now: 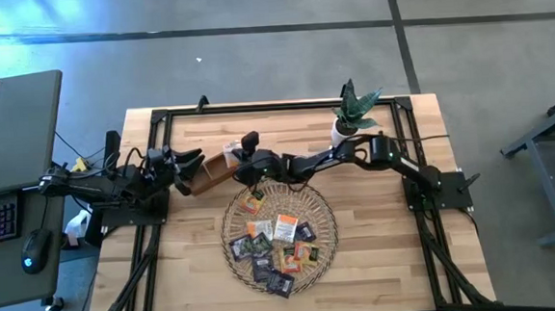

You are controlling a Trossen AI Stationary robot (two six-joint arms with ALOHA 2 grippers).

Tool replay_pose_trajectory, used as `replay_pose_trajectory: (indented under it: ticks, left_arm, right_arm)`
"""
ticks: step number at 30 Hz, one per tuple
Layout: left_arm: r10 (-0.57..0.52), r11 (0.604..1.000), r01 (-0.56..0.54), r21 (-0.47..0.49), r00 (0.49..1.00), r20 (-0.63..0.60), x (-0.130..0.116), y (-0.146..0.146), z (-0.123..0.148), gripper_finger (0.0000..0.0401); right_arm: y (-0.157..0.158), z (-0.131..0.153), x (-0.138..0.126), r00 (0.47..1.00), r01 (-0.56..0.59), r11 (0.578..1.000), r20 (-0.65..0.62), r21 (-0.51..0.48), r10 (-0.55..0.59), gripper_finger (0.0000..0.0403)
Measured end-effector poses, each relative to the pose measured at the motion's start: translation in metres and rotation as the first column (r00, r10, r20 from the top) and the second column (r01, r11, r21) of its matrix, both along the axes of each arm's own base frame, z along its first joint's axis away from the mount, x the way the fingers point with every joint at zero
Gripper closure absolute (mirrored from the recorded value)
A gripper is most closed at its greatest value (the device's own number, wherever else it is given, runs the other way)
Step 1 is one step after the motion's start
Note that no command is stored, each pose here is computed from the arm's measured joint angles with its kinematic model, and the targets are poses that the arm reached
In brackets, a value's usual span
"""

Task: Pick & Place Tea
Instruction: Put the right white tea bag into the right compartment of the wooden organizer

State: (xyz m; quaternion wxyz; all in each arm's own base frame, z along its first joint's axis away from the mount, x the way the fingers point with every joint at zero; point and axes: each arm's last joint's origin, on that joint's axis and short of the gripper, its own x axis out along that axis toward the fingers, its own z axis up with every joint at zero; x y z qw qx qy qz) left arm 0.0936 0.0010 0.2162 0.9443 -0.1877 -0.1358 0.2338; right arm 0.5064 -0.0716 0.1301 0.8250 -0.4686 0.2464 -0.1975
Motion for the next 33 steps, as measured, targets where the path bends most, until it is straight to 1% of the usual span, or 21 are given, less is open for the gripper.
replay_pose_trajectory:
  ticks: [6,9,13,17,20,25,29,33]
  left_arm:
    - [-0.006,1.000,0.006,0.001,1.000,0.000,0.000,0.000,0.000,0.0266]
    - [-0.006,1.000,0.006,0.001,1.000,0.000,0.000,0.000,0.000,0.0266]
    - [-0.006,1.000,0.006,0.001,1.000,0.000,0.000,0.000,0.000,0.0266]
    - [-0.005,1.000,0.005,0.001,1.000,0.000,0.000,0.000,0.000,0.0266]
    - [-0.005,1.000,0.005,0.001,1.000,0.000,0.000,0.000,0.000,0.0266]
    - [-0.005,1.000,0.005,0.001,1.000,0.000,0.000,0.000,0.000,0.0266]
    - [-0.005,1.000,0.005,0.001,1.000,0.000,0.000,0.000,0.000,0.0266]
    - [-0.005,1.000,0.005,0.001,1.000,0.000,0.000,0.000,0.000,0.0266]
  right_arm:
    - [-0.004,0.000,-0.001,0.999,0.037,0.998,-0.020,-0.047,-0.038,0.0399]
    - [-0.008,0.003,-0.001,0.999,0.034,0.997,-0.003,-0.065,-0.034,0.0399]
    - [-0.011,0.002,-0.001,1.000,-0.001,0.998,-0.011,-0.058,0.000,0.0401]
    - [-0.010,-0.003,-0.001,0.993,-0.101,0.993,-0.075,-0.069,0.095,0.0399]
    - [-0.011,-0.003,-0.001,0.991,-0.115,0.991,-0.076,-0.061,0.111,0.0393]
    - [-0.012,-0.003,-0.001,0.994,-0.087,0.994,-0.077,-0.068,0.082,0.0372]
    - [-0.013,-0.003,-0.002,0.995,-0.065,0.995,-0.079,-0.073,0.059,0.0344]
    - [-0.009,-0.004,-0.001,0.993,-0.076,0.993,-0.099,-0.089,0.067,0.0316]
